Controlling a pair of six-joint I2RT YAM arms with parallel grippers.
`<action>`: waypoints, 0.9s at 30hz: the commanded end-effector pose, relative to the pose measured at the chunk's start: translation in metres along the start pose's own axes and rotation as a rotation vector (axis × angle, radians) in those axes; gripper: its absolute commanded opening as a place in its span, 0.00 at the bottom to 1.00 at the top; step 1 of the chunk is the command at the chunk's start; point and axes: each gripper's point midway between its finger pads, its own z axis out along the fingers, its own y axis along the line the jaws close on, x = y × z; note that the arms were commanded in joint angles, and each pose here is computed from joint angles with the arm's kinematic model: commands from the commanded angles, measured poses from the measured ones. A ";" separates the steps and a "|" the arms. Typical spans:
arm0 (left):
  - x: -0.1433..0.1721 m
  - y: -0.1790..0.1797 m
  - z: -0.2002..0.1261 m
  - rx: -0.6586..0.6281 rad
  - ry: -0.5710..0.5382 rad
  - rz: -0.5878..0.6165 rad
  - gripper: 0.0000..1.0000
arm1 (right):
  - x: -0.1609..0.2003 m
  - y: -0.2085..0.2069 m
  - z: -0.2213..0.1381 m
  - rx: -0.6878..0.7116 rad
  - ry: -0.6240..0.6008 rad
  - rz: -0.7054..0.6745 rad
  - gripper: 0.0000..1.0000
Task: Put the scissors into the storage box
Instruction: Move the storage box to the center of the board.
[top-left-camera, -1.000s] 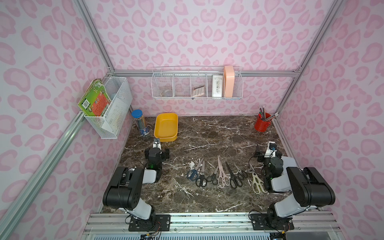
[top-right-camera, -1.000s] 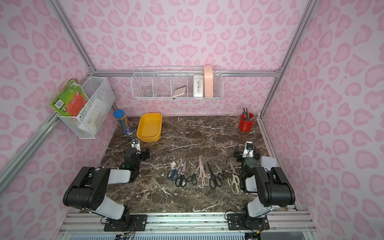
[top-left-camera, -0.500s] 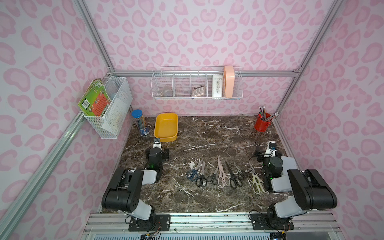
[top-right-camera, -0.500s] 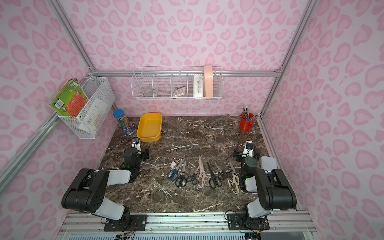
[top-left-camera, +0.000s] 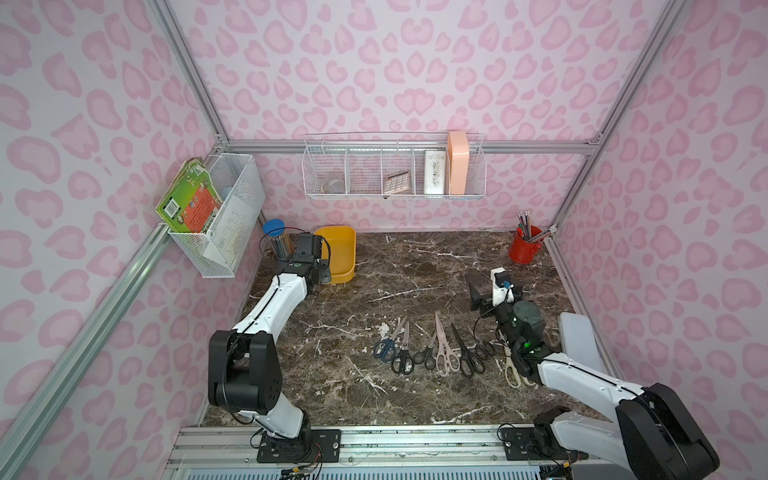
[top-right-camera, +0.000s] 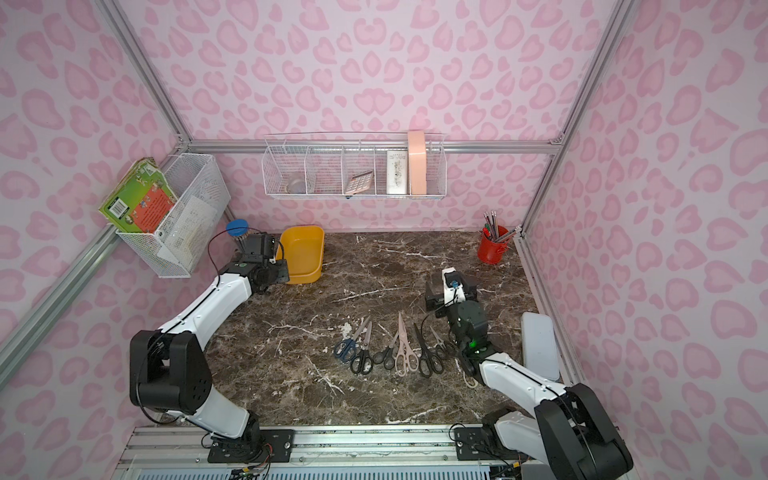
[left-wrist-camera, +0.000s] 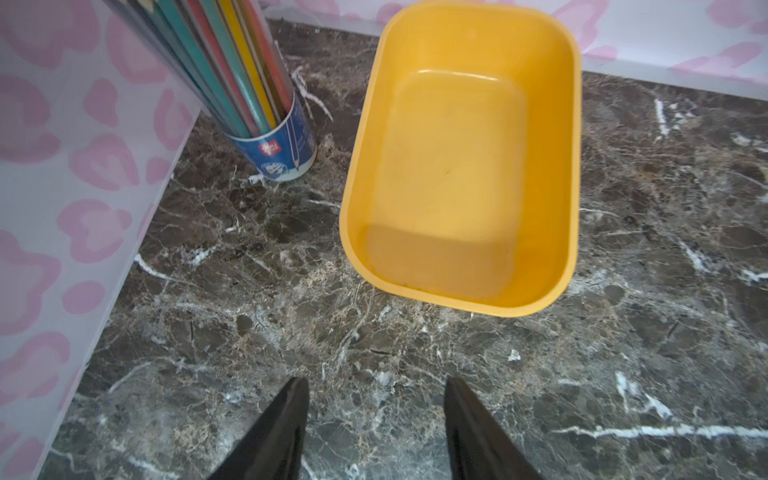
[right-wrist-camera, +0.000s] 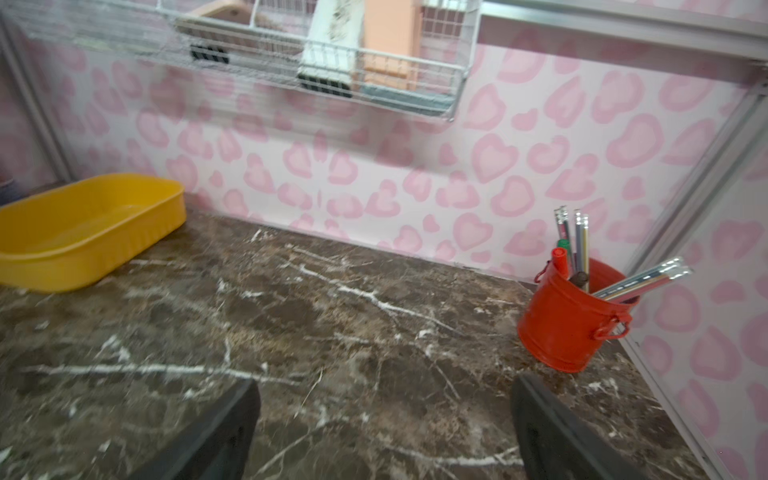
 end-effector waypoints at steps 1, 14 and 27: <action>0.018 0.008 0.010 -0.013 0.109 -0.054 0.59 | -0.008 0.002 -0.012 0.020 -0.047 -0.041 0.96; -0.005 0.021 0.071 -0.066 0.123 -0.060 0.61 | -0.008 0.036 -0.021 -0.119 -0.065 -0.110 0.96; -0.006 0.006 0.122 -0.045 0.179 -0.058 0.47 | -0.003 0.052 -0.020 -0.173 -0.043 -0.136 0.95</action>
